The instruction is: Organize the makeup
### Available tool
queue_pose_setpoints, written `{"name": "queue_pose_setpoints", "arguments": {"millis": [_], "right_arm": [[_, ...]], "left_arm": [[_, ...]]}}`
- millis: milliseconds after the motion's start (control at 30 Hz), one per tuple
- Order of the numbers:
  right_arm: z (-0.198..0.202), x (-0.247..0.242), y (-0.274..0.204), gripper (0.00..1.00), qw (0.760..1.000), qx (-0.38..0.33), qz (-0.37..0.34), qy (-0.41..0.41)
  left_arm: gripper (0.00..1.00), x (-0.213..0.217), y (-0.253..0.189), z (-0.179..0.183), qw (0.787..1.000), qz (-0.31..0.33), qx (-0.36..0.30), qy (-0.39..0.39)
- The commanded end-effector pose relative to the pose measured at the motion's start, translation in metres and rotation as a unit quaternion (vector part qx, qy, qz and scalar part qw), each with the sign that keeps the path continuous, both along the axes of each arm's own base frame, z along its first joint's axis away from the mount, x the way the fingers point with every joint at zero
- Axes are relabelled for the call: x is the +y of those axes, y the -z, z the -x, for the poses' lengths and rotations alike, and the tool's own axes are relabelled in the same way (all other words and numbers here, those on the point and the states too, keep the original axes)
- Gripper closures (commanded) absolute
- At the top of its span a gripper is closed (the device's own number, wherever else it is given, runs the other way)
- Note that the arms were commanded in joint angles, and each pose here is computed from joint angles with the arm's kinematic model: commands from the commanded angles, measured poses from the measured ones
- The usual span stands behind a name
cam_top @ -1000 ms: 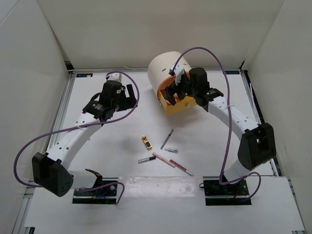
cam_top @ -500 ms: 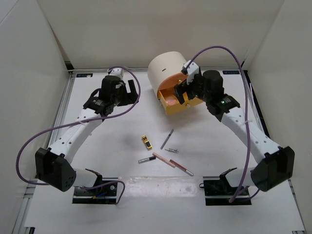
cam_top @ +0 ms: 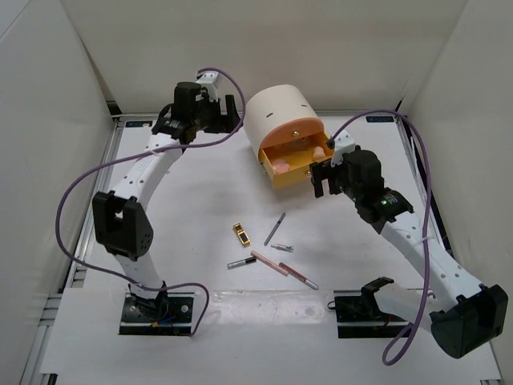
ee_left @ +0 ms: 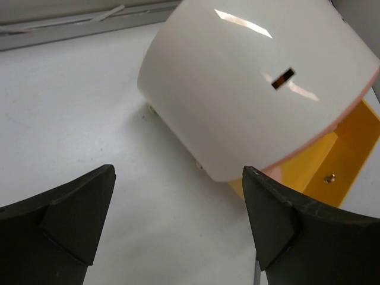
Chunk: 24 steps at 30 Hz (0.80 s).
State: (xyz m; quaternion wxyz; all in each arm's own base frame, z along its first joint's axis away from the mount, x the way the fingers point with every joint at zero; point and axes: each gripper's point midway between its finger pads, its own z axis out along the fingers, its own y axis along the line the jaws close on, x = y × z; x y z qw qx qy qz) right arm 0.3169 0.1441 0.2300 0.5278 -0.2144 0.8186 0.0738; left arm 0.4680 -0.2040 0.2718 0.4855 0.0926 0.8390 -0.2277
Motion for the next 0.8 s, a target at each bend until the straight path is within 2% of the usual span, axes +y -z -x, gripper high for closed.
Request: {"name": "queue_pose_setpoints", "arguments": {"millis": [0,33,67,267,300,467,633,767], "right_arm": [[0.007,-0.015,0.000,0.01,0.999,0.005,-0.016,0.045],[0.008,-0.016,0.003,0.01,0.999,0.009,-0.016,0.050],[0.009,-0.018,0.007,0.01,0.998,0.015,-0.014,0.054],[0.014,-0.022,0.025,0.01,0.996,0.042,-0.016,0.074],[0.014,-0.020,0.024,0.01,0.997,0.040,-0.019,0.068],[0.044,0.019,0.053,0.03,0.993,0.096,-0.018,-0.072],[0.069,0.038,0.079,0.03,0.985,0.125,0.004,-0.116],[0.065,0.034,0.087,0.02,0.989,0.121,0.019,-0.086]], "left_arm": [[0.02,-0.008,-0.019,-0.016,0.998,0.003,-0.025,0.051],[0.02,-0.010,-0.034,-0.023,0.998,0.002,-0.042,0.056],[0.02,-0.013,-0.022,-0.028,0.998,-0.001,-0.029,0.060],[0.02,-0.024,-0.022,-0.035,0.996,0.010,-0.031,0.087],[0.02,-0.025,-0.021,-0.034,0.996,0.012,-0.029,0.089],[0.02,-0.028,-0.017,-0.032,0.995,0.017,-0.024,0.097],[0.02,-0.028,-0.017,-0.033,0.995,0.021,-0.022,0.095],[0.01,-0.032,-0.014,-0.032,0.994,0.028,-0.019,0.105]]}}
